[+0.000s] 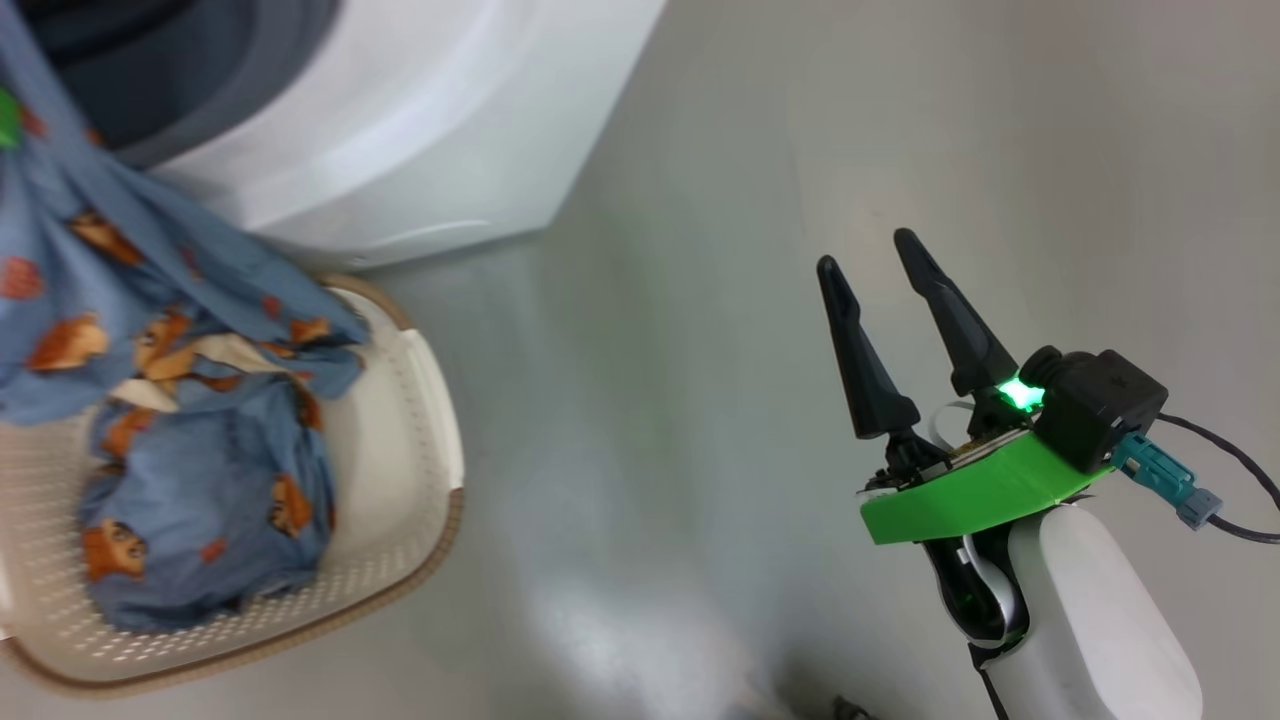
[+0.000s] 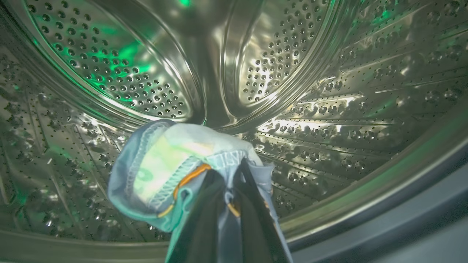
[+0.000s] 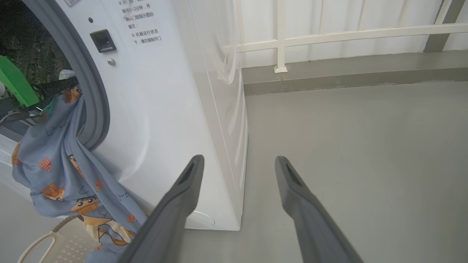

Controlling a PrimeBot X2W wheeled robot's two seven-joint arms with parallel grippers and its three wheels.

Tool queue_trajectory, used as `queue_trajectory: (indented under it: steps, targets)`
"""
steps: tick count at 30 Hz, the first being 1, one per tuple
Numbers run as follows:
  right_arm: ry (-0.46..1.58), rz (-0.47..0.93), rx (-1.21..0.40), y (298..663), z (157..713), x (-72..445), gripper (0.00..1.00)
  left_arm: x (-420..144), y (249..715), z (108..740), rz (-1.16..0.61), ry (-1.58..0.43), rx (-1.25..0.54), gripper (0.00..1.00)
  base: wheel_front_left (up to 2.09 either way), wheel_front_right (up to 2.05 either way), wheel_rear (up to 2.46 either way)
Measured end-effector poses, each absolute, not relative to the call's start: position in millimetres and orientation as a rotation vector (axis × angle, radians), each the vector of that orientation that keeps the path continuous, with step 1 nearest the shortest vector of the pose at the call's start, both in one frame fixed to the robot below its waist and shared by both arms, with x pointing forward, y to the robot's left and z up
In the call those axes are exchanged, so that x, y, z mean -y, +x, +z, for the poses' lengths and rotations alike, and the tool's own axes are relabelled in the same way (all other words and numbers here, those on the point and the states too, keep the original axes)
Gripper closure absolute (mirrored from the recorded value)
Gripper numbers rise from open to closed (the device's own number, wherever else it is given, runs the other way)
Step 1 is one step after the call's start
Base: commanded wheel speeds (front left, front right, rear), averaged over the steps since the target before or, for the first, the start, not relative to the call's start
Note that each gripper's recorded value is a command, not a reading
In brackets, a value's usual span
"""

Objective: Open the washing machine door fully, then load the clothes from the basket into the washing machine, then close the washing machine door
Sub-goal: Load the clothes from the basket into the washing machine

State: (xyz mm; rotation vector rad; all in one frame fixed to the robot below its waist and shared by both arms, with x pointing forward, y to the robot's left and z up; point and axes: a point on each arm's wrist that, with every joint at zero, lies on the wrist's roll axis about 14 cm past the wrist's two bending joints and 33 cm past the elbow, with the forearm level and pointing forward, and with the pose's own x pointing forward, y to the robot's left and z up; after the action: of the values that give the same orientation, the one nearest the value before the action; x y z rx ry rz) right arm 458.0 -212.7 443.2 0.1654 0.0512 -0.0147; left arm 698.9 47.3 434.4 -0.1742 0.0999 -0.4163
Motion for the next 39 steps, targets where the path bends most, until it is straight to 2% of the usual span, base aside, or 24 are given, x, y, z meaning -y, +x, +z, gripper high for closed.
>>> queue_trajectory:
  steps: [3,7,9,10,11,15,19,28,39]
  targets:
    - [0.154,-0.026,-0.068,457,437,217,0.00,-47,718,447,-0.402,-0.182,-0.034,1.00,0.00,0.00,0.00]
    - [0.158,-0.051,-0.095,455,426,224,0.00,-50,738,491,-0.369,-0.211,0.148,1.00,0.00,0.00,0.00]
    - [0.153,-0.060,-0.105,454,423,227,0.00,-47,739,488,-0.366,-0.223,0.160,1.00,0.00,0.00,0.00]
    - [0.151,-0.062,-0.108,454,422,228,0.00,-45,737,479,-0.365,-0.231,0.139,0.60,0.00,0.00,0.00]
    - [0.151,-0.063,-0.109,454,421,228,0.00,-41,734,469,-0.369,-0.235,0.112,0.00,0.00,0.00,0.00]
    - [0.154,-0.050,-0.097,458,425,225,0.00,-34,720,426,-0.378,-0.220,-0.023,0.00,0.00,0.00,0.00]
    - [0.160,-0.034,-0.078,463,431,220,0.00,-38,714,417,-0.375,-0.200,-0.071,0.00,0.00,0.00,0.00]
    - [0.175,-0.013,-0.049,465,443,213,0.00,-37,703,439,-0.389,-0.206,-0.054,0.00,0.00,0.00,0.00]
    - [0.176,0.018,0.010,468,465,203,0.00,-50,658,455,-0.390,-0.216,-0.040,0.00,0.00,0.00,0.00]
